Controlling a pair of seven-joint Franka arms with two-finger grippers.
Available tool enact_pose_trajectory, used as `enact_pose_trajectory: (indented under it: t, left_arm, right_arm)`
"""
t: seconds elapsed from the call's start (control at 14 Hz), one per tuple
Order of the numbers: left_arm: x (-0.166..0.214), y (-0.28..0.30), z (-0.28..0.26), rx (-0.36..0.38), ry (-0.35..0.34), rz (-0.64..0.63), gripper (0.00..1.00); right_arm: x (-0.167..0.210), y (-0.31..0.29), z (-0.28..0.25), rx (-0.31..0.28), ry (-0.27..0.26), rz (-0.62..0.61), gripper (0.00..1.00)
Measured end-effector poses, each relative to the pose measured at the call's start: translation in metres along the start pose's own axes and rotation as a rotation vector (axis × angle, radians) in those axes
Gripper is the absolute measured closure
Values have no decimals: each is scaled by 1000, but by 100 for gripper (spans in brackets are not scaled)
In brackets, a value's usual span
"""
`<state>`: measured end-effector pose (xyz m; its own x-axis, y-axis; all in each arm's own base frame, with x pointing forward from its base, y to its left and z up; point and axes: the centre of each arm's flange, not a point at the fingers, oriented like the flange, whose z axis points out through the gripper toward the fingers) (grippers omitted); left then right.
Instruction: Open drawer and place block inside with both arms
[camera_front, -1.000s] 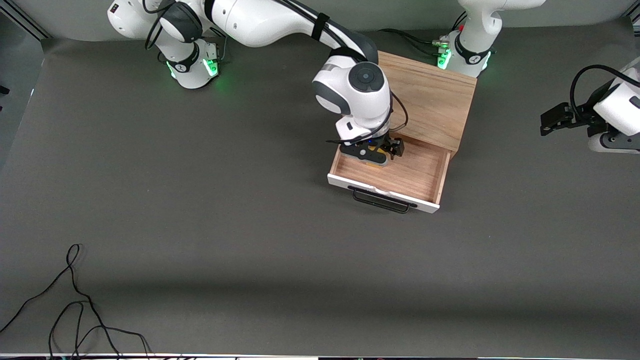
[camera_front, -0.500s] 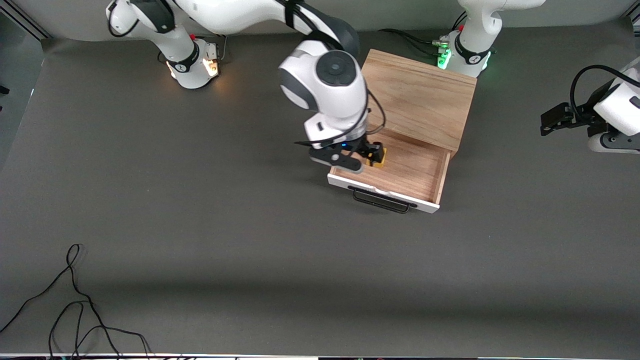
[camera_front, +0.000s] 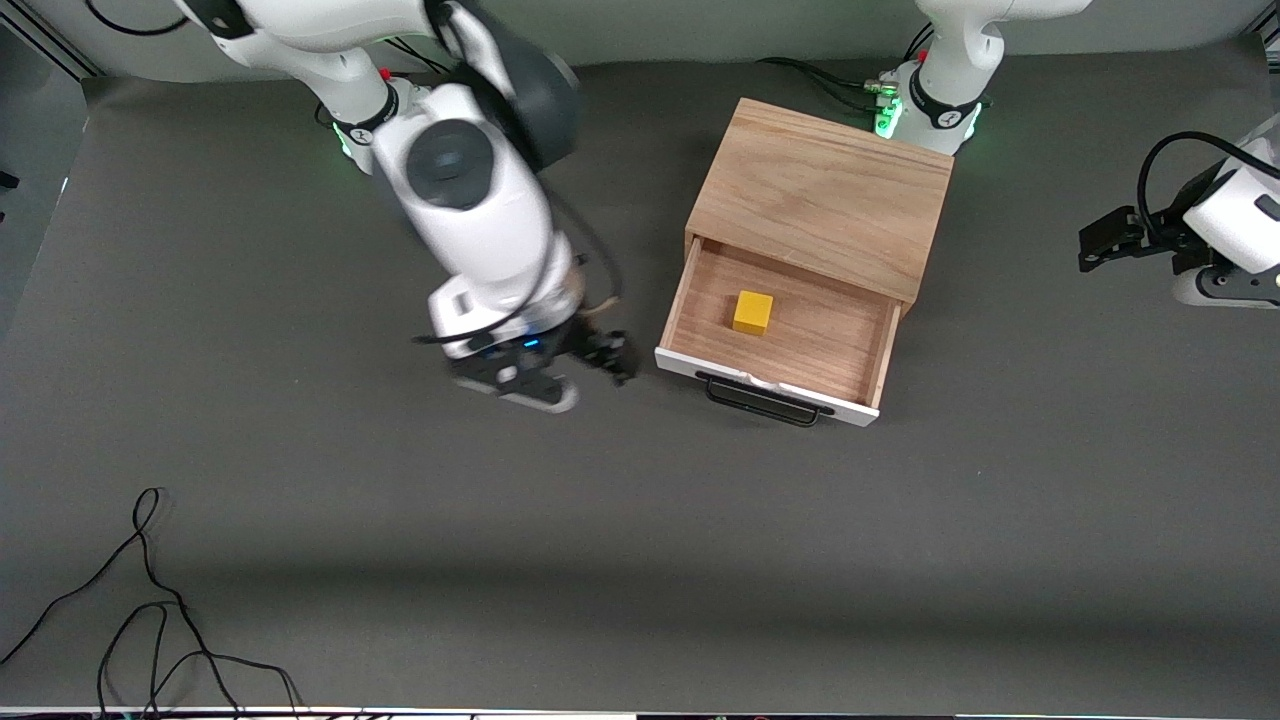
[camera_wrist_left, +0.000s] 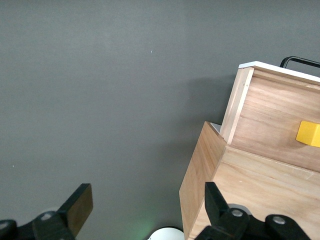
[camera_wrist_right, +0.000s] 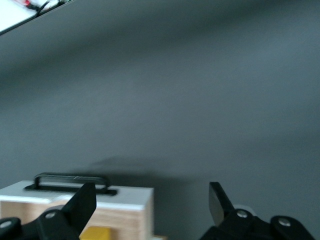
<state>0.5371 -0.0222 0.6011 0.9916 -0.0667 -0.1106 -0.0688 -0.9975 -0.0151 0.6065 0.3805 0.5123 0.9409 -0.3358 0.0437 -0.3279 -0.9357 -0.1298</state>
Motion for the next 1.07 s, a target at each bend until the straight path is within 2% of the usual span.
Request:
enact_pose_trajectory:
  t: [0.21, 0.43, 0.79, 1.07]
  left_arm:
    - [0, 0, 0, 0, -1, 0, 0]
    - [0, 1, 1, 0, -3, 1, 0]
    - [0, 1, 1, 0, -3, 1, 0]
    - [0, 1, 1, 0, -3, 2, 0]
  right_arm:
    - [47, 85, -31, -26, 17, 8, 0]
    - [68, 164, -62, -38, 27, 44, 0]
    - [73, 294, -95, -65, 20, -90, 0]
    - [65, 337, -103, -89, -38, -168, 0]
